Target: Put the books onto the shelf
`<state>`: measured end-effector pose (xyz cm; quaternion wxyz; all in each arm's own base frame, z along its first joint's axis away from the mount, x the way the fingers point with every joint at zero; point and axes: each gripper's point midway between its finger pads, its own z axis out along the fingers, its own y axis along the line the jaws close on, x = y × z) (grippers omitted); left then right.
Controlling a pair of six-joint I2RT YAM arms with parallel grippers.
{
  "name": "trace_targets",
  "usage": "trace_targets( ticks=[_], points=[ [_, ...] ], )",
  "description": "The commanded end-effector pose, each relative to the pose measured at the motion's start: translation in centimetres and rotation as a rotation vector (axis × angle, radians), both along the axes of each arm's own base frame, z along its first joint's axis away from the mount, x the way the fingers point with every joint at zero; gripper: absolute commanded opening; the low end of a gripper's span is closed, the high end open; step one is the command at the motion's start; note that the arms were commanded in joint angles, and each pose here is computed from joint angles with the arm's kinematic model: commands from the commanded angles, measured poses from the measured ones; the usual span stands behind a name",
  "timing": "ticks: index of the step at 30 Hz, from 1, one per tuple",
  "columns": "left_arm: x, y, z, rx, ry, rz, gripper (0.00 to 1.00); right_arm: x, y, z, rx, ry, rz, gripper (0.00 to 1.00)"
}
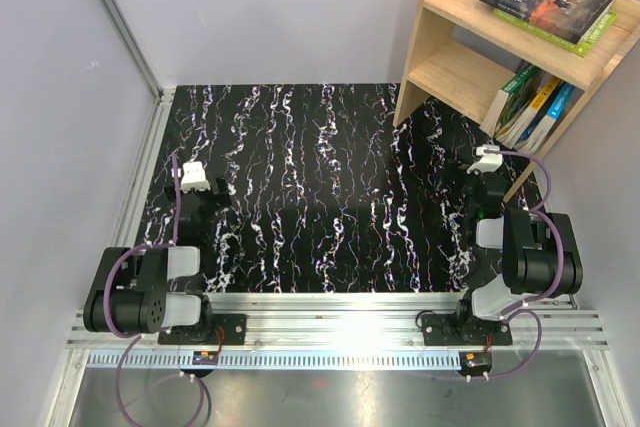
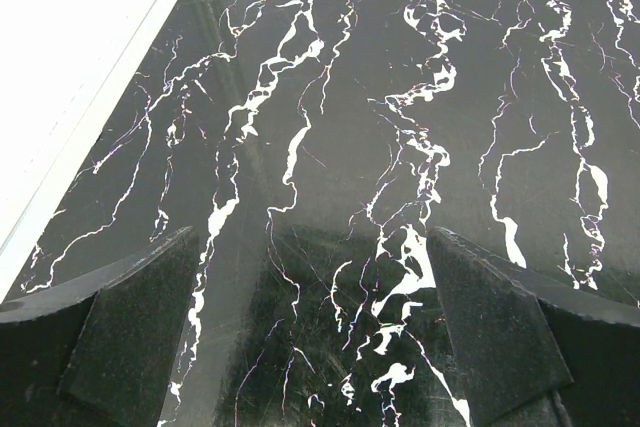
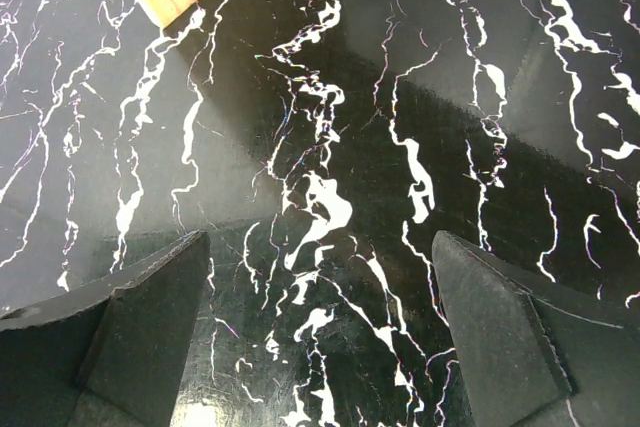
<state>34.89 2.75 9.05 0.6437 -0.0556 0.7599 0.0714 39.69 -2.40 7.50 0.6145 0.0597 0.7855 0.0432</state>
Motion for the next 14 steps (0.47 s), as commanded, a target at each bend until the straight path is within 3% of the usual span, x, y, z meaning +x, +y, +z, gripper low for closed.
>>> trace_targets(
  ticks=[1,14],
  points=[
    [1.2,-0.12,3.05,-0.001,-0.114,-0.014,0.99,1.07,-0.68,2.46,-0.014,-0.089,-0.028,1.0],
    [1.2,-0.16,3.05,0.001,-0.114,-0.016,0.99,1.07,-0.66,2.5,-0.014,-0.092,-0.026,1.0]
  ],
)
